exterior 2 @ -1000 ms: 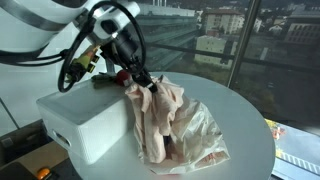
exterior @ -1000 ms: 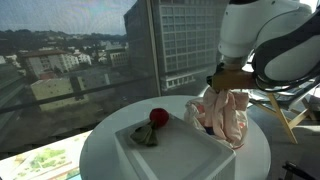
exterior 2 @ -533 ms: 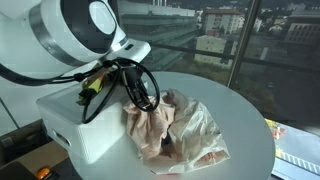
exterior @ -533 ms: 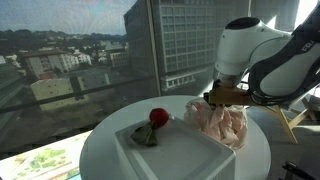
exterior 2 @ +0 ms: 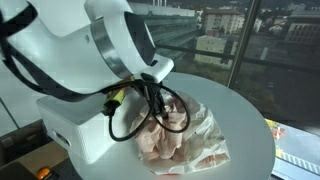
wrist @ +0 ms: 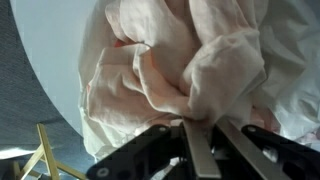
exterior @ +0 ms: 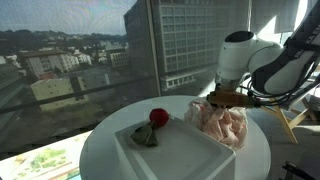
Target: Put the items on the container in the plastic except the radish.
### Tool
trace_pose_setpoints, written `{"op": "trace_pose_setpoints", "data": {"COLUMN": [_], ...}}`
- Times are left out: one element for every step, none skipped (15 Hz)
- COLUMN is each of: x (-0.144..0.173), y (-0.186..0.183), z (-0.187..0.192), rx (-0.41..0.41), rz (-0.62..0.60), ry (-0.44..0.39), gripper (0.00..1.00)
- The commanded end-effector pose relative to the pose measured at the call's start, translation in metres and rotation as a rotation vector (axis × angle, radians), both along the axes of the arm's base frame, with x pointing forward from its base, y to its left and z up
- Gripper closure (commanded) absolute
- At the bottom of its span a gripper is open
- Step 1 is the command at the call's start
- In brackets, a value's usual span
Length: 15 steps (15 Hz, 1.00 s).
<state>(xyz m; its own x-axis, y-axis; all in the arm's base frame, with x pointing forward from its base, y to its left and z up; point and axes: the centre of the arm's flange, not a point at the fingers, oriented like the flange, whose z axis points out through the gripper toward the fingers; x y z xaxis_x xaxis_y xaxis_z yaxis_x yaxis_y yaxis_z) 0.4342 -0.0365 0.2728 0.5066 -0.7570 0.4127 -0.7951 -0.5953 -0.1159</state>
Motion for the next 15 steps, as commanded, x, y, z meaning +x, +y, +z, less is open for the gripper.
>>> {"op": "trace_pose_setpoints", "data": {"x": [0.047, 0.054, 0.058, 0.062, 0.065, 0.068, 0.07, 0.074, 0.077, 0.081, 0.082, 0.082, 0.082, 0.08, 0.077], "y": [-0.014, -0.017, -0.019, -0.021, -0.024, -0.026, -0.029, -0.032, -0.035, -0.037, -0.038, -0.034, -0.031, -0.023, -0.011], "z": [-0.056, -0.064, -0.071, -0.078, -0.088, -0.1, -0.114, -0.13, -0.146, -0.161, -0.171, -0.172, -0.164, -0.16, -0.149], "rx": [0.04, 0.043, 0.045, 0.058, 0.065, 0.076, 0.08, 0.08, 0.074, 0.079, 0.089, 0.095, 0.087, 0.095, 0.116], "rz": [-0.016, -0.013, -0.015, -0.016, -0.02, -0.024, -0.027, -0.026, -0.024, -0.021, -0.019, -0.014, -0.007, 0.001, 0.025], "ry": [-0.049, -0.055, -0.055, -0.051, -0.045, -0.039, -0.03, -0.021, -0.009, 0.005, 0.018, 0.025, 0.023, 0.028, 0.037], "gripper": [0.94, 0.94, 0.93, 0.91, 0.92, 0.93, 0.93, 0.93, 0.93, 0.9, 0.64, 0.62, 0.56, 0.48, 0.41]}}
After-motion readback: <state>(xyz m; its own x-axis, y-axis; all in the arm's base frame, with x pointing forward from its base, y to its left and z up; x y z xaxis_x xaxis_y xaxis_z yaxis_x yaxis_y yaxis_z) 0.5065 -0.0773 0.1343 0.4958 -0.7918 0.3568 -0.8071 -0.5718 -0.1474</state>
